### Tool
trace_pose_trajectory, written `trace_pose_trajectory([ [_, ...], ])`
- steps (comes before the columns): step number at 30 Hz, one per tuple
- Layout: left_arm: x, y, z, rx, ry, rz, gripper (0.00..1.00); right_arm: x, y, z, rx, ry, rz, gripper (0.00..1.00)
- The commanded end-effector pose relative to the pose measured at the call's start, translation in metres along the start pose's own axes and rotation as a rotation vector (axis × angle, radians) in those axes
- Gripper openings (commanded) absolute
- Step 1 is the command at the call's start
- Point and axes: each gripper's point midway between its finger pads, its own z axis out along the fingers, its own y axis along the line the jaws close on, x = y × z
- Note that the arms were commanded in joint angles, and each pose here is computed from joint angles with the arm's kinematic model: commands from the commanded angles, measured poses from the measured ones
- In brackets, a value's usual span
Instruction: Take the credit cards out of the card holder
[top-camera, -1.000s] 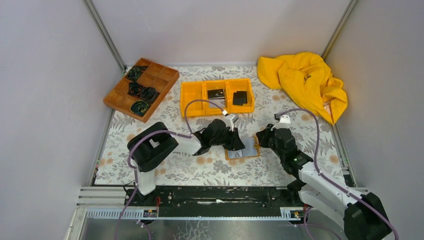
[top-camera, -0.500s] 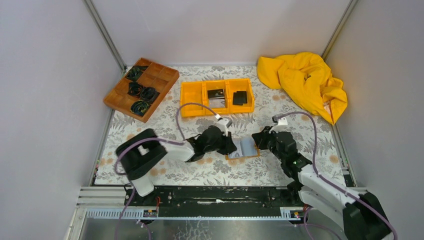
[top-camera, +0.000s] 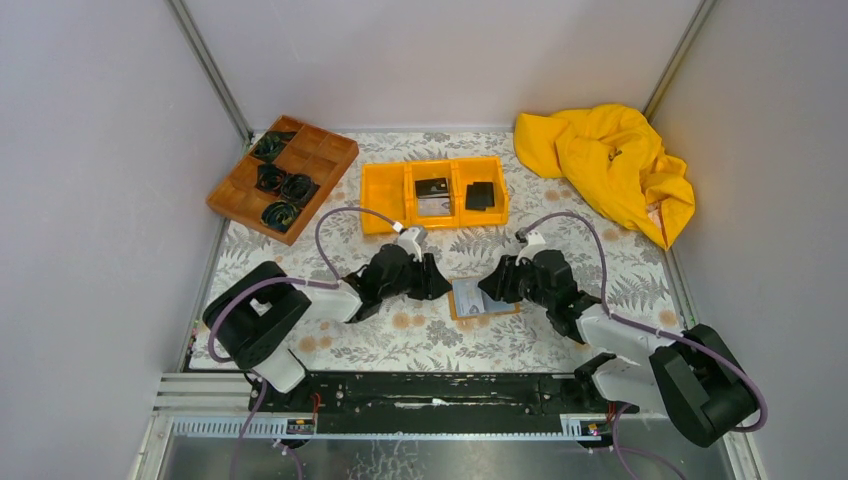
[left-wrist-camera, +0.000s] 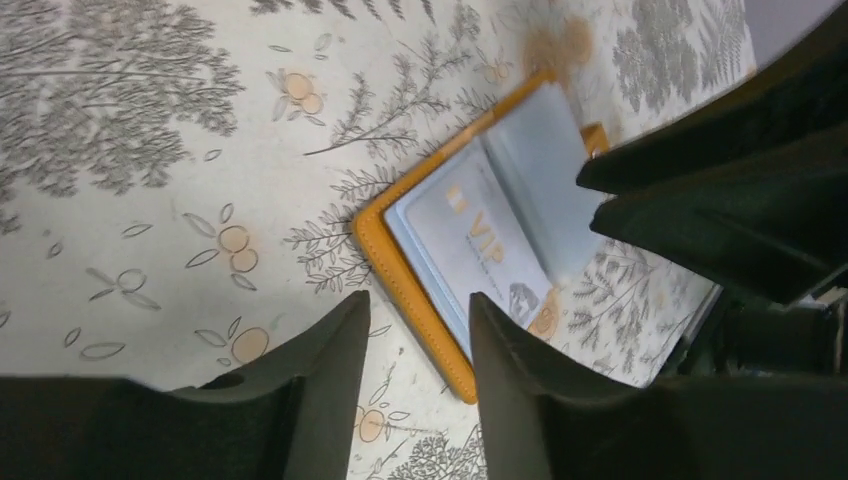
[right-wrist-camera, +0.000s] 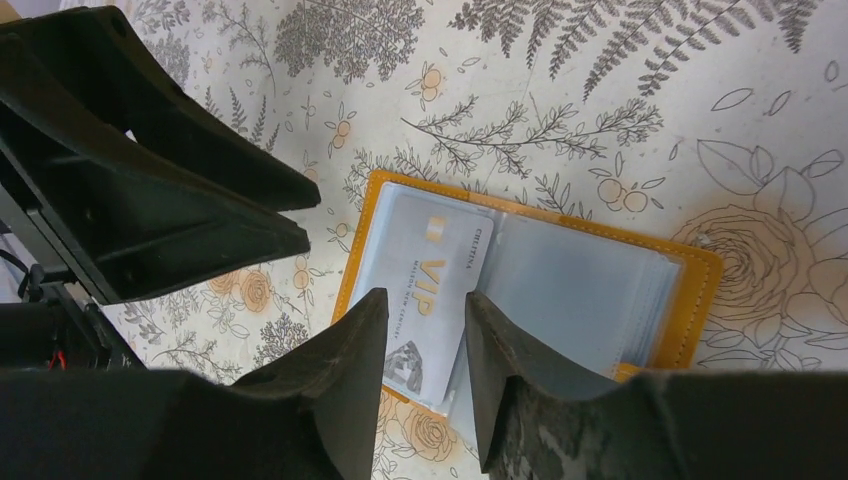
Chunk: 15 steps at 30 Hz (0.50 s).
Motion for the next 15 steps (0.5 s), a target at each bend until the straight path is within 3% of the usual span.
trace_pose_trajectory([
  [1, -0.002, -0.039, 0.0, 0.204, 0.006, 0.037, 0.35, -0.013, 0.018, 0.007, -0.072, -0.002, -0.008, 0.43],
  [5, -0.001, -0.045, -0.002, 0.24, 0.011, 0.029, 0.12, -0.007, 0.022, 0.014, -0.102, 0.034, 0.008, 0.38],
  [8, 0.0, -0.044, -0.002, 0.235, 0.023, 0.034, 0.01, -0.003, 0.019, 0.016, -0.092, 0.05, 0.015, 0.22],
  [12, 0.007, -0.04, 0.003, 0.222, 0.061, 0.027, 0.0, -0.004, 0.01, 0.016, -0.039, 0.041, 0.021, 0.07],
  [15, 0.015, -0.026, 0.01, 0.146, 0.103, 0.02, 0.0, -0.005, 0.002, 0.016, 0.002, 0.032, 0.017, 0.04],
])
